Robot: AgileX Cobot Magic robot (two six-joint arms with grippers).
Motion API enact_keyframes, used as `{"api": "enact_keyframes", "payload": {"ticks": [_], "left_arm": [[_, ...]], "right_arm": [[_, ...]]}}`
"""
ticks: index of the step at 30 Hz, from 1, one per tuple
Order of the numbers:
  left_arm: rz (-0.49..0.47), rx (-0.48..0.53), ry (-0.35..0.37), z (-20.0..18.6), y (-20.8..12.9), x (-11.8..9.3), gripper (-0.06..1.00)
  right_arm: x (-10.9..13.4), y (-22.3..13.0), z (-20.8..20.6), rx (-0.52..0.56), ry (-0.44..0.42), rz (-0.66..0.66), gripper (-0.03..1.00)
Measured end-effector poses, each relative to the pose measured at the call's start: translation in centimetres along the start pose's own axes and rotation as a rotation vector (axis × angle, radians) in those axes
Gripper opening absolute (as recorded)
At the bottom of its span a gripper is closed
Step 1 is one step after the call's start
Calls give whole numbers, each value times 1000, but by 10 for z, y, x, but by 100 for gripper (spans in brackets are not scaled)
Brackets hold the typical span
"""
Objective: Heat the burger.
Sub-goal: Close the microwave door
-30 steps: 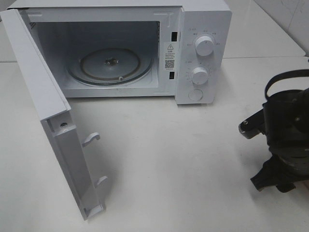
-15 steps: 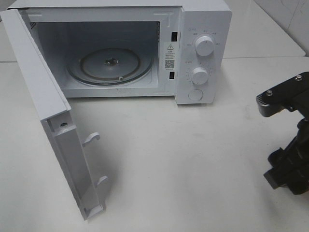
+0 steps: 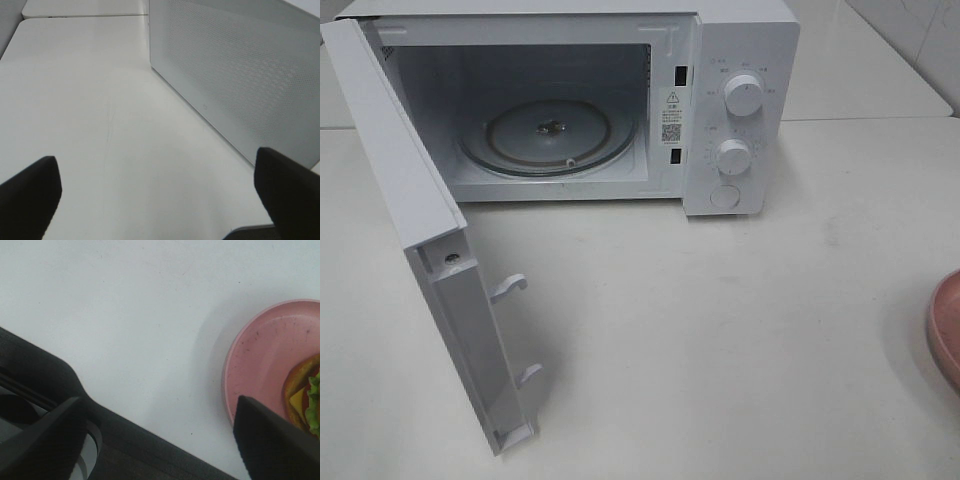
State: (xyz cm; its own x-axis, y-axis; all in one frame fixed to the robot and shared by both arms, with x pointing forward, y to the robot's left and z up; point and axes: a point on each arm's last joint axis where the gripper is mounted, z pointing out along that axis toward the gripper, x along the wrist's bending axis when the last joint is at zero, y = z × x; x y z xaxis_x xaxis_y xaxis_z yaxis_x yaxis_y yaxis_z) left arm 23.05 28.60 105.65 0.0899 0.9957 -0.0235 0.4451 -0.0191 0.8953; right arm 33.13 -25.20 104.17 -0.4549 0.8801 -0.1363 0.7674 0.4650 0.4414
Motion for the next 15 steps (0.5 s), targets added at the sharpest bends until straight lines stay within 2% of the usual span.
{"api": "enact_keyframes", "payload": {"ticks": [5, 7, 8, 13, 15], "left_arm": [[0, 0, 0, 0, 0, 0, 99], [0, 0, 0, 0, 0, 0, 99], [0, 0, 0, 0, 0, 0, 99], [0, 0, 0, 0, 0, 0, 99], [0, 0, 0, 0, 0, 0, 99]], "right_arm": [[-5, -15, -16, -62, 1, 19, 81], [-9, -28, -29, -136, 3, 45, 81], [-9, -28, -29, -136, 3, 45, 81], [-16, -43, -42, -237, -28, 153, 80], [-18, -54, -44, -285, -66, 219, 79]]}}
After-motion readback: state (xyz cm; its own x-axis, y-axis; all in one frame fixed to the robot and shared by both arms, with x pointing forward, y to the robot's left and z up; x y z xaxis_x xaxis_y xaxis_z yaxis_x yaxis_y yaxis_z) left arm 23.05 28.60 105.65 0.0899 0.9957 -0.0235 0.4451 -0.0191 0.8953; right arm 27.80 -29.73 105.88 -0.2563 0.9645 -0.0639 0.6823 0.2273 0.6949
